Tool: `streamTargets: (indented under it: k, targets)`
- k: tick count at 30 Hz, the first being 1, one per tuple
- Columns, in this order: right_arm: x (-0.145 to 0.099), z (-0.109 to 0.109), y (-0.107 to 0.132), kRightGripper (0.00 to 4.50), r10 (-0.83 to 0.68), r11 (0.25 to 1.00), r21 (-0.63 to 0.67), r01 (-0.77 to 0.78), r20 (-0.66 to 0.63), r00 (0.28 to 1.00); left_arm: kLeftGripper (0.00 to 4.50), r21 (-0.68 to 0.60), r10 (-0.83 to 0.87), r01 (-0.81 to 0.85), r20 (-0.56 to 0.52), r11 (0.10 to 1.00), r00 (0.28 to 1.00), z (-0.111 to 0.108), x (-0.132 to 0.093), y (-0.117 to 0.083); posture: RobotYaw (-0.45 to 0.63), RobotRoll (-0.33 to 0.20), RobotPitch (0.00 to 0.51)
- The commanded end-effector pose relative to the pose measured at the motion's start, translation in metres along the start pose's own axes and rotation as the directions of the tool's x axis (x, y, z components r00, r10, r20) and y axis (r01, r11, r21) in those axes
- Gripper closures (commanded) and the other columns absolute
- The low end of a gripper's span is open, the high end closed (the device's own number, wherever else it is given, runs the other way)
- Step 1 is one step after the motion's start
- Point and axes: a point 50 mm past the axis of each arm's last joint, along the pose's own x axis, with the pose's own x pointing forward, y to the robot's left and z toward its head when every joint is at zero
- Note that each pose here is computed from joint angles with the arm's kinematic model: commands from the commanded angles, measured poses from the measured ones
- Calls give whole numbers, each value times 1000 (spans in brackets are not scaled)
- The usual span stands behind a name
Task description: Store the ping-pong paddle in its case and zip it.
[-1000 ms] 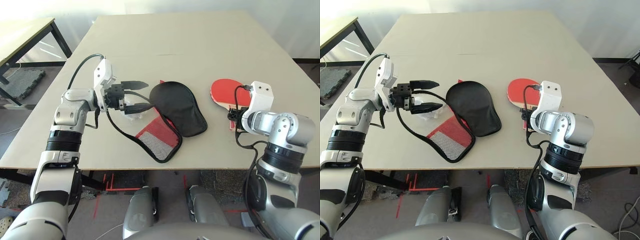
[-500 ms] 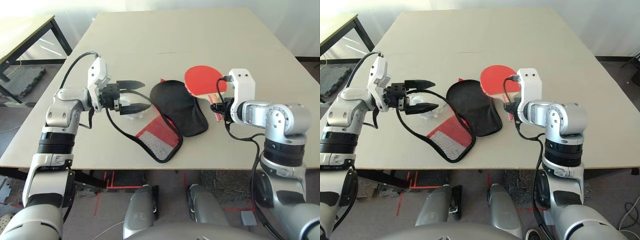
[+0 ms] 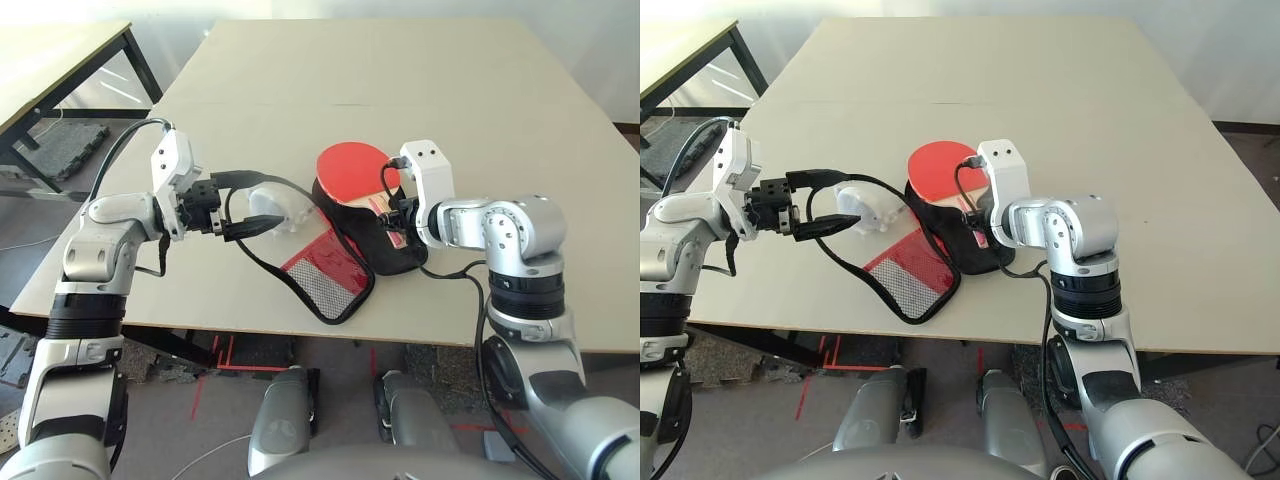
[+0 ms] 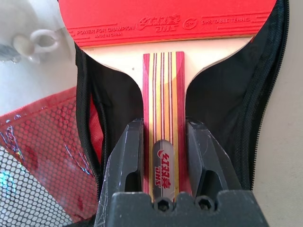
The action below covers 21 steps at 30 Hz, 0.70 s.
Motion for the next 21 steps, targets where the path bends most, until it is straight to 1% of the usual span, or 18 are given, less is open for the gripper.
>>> streamTargets:
  k: [1, 13, 17, 21]
  targets:
    - [1, -3, -3, 3380, -9, 1000, 13, 9, -6, 1000, 0, 7, 16, -16, -6, 1000, 1000, 3, -5, 0, 188, 0, 87]
    - [5, -18, -4, 3380, -30, 997, 64, 32, -28, 999, 0, 17, 41, -41, -15, 999, 999, 3, -10, 4, 172, 0, 83]
    - [9, -21, -7, 3380, -48, 995, 89, 51, -33, 998, 0, 11, 52, -51, -36, 999, 998, 1, -19, 4, 173, 0, 83]
    - [9, -22, -6, 3380, -41, 996, 79, 44, -37, 998, 0, 12, 73, -73, -39, 997, 997, 4, -26, 5, 174, 0, 82]
